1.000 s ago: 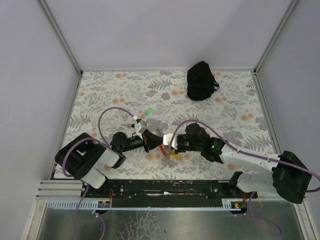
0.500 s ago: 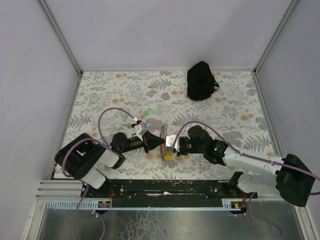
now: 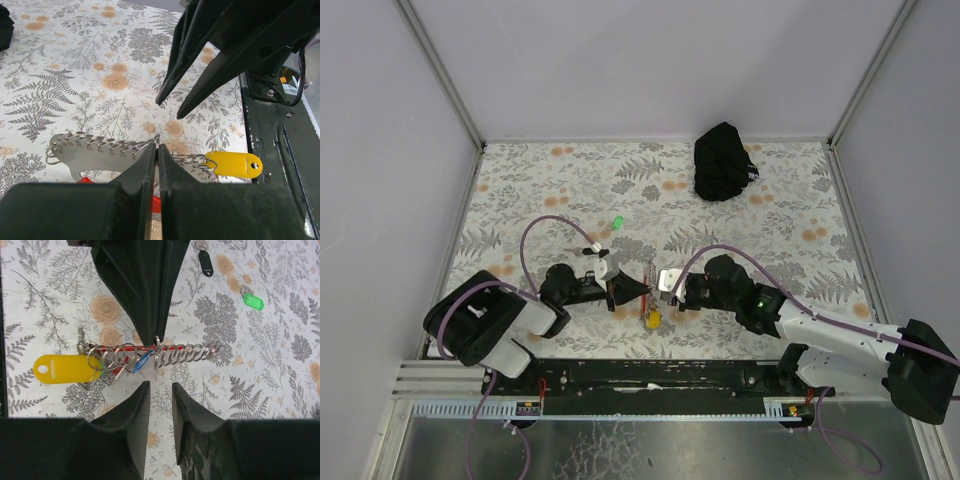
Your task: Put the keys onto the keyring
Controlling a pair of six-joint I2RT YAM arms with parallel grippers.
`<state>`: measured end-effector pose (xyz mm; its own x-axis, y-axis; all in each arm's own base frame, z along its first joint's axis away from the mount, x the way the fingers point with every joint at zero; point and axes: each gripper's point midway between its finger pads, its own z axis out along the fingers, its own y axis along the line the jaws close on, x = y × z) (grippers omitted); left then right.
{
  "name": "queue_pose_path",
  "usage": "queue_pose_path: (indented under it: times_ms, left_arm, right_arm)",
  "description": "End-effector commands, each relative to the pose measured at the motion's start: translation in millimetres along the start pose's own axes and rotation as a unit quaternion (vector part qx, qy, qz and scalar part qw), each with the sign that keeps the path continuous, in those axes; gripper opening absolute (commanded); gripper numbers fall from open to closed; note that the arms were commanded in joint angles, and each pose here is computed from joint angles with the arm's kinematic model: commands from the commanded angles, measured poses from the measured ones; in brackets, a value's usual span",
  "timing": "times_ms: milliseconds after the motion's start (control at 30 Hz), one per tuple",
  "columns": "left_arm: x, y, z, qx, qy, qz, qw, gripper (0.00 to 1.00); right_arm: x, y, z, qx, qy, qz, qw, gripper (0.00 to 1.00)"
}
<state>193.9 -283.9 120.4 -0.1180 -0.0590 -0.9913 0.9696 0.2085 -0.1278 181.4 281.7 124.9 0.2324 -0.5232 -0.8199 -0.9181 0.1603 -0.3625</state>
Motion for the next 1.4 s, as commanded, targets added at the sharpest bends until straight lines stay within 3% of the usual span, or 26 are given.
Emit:
queue_pose_path:
  times_ms: [0,667,1367]
  left_arm:
    - [-20,-3,2,0.022,-0.023,0.051,0.998,0.0]
    - [-25,-8,4,0.035,-0.029,0.051,0.998,0.0]
    - [-26,-10,6,0.041,-0.029,0.049,0.998,0.0]
  right_arm:
    - [-9,-12,6,0.029,-0.017,-0.011,0.999,0.31]
    - [-13,2,22,-0.021,-0.034,-0.017,0.999,0.33]
    - [-26,-4,28,-0.017,-0.055,-0.019,0.998,0.27]
